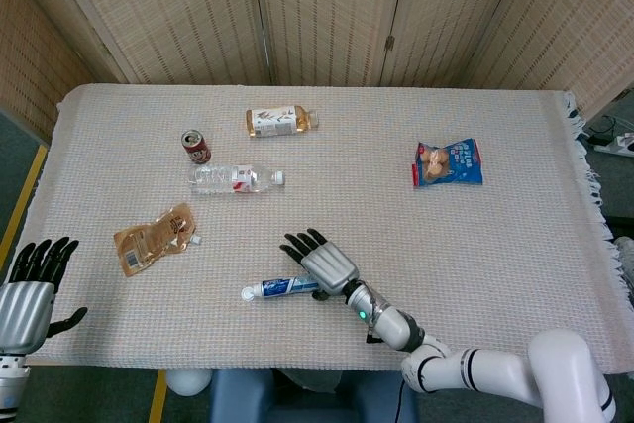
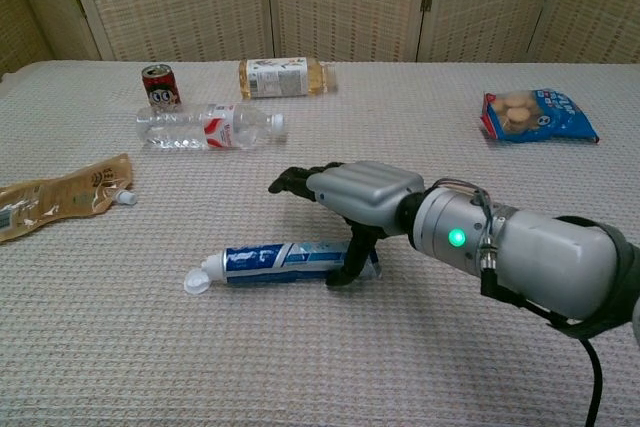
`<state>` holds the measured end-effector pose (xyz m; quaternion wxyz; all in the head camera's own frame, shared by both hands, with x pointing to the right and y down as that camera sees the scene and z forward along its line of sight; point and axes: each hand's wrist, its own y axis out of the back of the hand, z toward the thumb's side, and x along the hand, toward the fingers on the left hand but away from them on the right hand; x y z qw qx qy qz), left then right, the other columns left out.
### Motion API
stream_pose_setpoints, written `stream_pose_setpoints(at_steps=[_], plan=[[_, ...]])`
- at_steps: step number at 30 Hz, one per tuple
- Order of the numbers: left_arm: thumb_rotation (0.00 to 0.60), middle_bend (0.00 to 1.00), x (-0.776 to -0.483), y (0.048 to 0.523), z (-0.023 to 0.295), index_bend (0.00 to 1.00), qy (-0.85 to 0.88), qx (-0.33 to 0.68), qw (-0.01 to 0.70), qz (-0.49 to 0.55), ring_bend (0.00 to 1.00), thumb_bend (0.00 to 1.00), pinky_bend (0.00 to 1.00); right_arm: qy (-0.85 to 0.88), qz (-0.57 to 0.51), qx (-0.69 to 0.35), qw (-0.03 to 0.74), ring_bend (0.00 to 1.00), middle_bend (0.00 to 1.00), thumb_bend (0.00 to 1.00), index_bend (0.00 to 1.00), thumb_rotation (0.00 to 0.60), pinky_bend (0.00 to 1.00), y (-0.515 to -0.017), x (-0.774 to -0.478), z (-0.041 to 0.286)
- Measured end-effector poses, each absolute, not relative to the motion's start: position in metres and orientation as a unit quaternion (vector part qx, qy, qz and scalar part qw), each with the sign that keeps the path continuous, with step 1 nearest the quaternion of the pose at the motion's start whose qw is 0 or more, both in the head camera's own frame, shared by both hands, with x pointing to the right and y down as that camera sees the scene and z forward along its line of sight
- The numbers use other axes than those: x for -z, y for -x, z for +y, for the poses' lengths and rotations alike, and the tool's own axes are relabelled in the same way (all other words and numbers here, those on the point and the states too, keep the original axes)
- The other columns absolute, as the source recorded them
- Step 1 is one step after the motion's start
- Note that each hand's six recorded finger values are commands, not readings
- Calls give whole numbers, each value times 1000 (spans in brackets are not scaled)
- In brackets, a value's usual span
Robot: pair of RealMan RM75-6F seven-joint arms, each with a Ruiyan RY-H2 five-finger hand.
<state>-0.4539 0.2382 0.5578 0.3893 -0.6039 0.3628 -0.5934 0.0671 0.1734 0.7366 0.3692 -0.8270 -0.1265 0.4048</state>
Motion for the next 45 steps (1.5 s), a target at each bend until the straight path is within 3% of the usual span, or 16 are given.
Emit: stream_pose_setpoints(at_steps=[9,22,36,45], plan=[[600,95,-561,457,238,50,602,598,386,361,64,212,0,839,-128,-394,353,129,181,234,133,600,8,-59,-729,169],[600,95,-561,459,239,51,603,598,385,362,64,212,0,845,-117,-394,342,233,292,422,306,600,64,-41,-733,177],[600,95,-563,463,241,51,602,603,380,361,63,211,0,838,-113,-395,360,278,343,448,343,600,70,-37,-735,184],[600,95,-565,464,241,51,603,602,380,360,60,212,0,833,-118,-394,369,344,421,467,423,600,99,-36,-734,188]])
